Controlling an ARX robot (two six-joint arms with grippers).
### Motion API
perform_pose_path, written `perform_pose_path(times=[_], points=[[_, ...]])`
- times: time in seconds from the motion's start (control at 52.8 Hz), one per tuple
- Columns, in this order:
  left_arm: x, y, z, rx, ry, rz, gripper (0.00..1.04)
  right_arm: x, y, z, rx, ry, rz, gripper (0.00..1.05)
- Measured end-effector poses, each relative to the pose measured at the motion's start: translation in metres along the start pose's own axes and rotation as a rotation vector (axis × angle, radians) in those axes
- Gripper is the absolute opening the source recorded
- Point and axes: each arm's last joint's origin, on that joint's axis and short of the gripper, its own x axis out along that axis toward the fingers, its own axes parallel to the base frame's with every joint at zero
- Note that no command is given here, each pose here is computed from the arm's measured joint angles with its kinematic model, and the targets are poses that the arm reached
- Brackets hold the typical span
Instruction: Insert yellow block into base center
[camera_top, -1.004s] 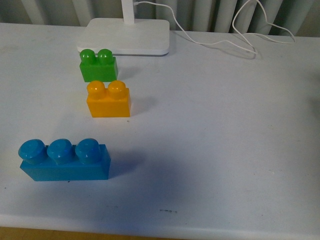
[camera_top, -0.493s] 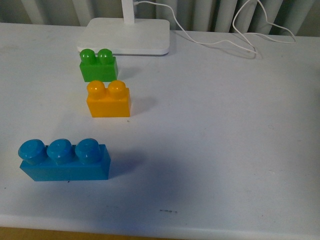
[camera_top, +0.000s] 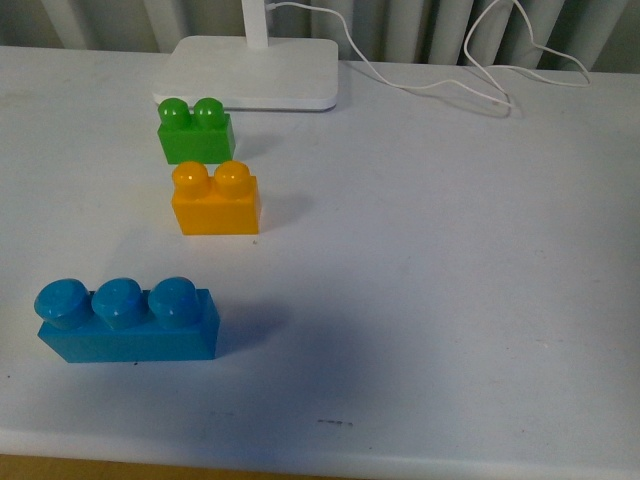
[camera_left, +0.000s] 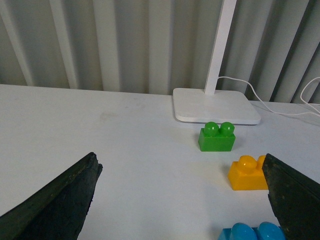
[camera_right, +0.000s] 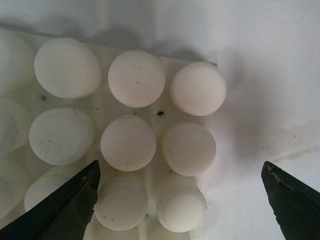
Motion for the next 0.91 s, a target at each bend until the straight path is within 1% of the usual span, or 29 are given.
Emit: perform_pose_path(times=[0.114, 0.208, 0.398, 0.53, 0.644, 0.909], points=[[0.0, 0.0, 0.0, 0.0, 0.0, 0.0, 0.98, 0.0, 0.005, -0.002, -0.007, 0.006, 0.018, 0.95], [0.0, 0.0, 0.0, 0.0, 0.0, 0.0, 0.98, -0.001, 0.018, -0.008, -0.014, 0.014, 0.058, 0.95], [0.0, 0.0, 0.0, 0.0, 0.0, 0.0, 0.98, -0.004, 0.039, -0.018, 0.002, 0.01, 0.089, 0.95], [0.0, 0.0, 0.0, 0.0, 0.0, 0.0, 0.98, -0.009, 0.069, -0.029, 0.003, -0.001, 0.135, 0.95], [0.0, 0.0, 0.0, 0.0, 0.0, 0.0, 0.98, -0.012, 0.096, -0.033, -0.031, -0.005, 0.181, 0.95], [0.0, 0.0, 0.0, 0.0, 0.0, 0.0, 0.98, -0.017, 0.136, -0.032, -0.1, -0.018, 0.231, 0.95]])
